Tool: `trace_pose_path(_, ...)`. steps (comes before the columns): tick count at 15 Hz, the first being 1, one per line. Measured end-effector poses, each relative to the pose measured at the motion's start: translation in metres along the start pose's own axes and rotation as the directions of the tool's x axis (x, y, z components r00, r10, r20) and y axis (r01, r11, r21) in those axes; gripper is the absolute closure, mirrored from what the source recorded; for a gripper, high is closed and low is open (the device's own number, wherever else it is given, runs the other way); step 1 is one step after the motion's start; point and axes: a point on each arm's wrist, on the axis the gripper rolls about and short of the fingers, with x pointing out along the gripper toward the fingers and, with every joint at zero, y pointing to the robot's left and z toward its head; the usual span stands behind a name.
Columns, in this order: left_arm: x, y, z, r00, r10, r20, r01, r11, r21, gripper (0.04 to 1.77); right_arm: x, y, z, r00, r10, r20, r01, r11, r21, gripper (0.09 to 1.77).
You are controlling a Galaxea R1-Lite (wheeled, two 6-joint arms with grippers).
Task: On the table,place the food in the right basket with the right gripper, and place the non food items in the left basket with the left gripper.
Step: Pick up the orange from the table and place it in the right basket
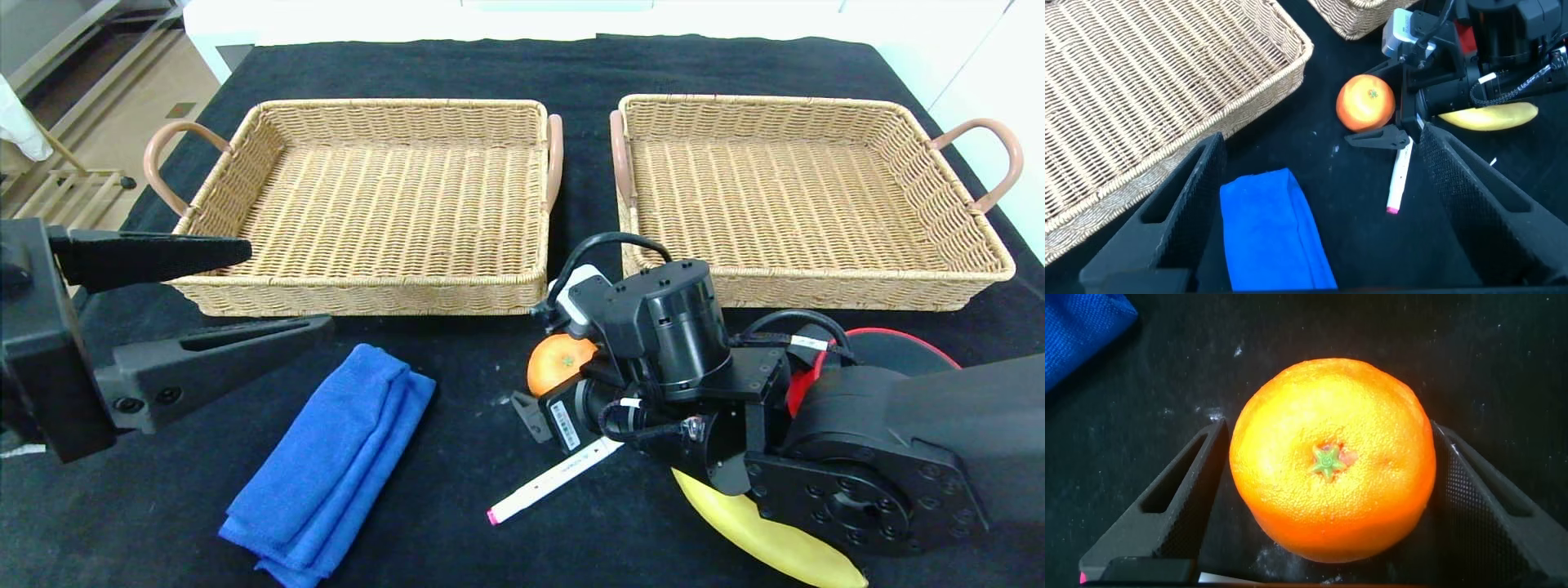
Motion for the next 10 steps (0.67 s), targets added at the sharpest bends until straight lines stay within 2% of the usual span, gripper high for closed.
trace_pose_path(1, 0.0, 0.0, -0.0001, 1.0, 0.0, 0.0, 0.0, 1.0, 0.0, 0.09, 0.0001, 0.0, -0.0001, 1.0, 0.0, -0.001, 0.0, 1.0, -0.001, 0.17)
trace_pose_path(3, 0.0, 0.0, -0.0001, 1.0, 0.0, 0.0, 0.0, 1.0, 0.0, 0.09, 0.0001, 0.0, -0.0001, 1.0, 0.0, -0.001, 0.0, 1.0, 0.001, 0.51)
trace_pose_path(4, 0.0, 0.0, -0.0001, 1.0, 0.0, 0.0, 0.0, 1.0, 0.0, 0.09, 0.0001, 0.0, -0.0002, 1.0, 0.0, -0.001, 0.0, 1.0, 0.001, 0.57)
trace_pose_path(10, 0.0, 0.0, -0.0001, 1.0, 0.0, 0.0, 0.0, 1.0, 0.0, 0.09, 0.0, 0.0001, -0.0005, 1.0, 0.002, -0.002, -0.002, 1.0, 0.005, 0.61)
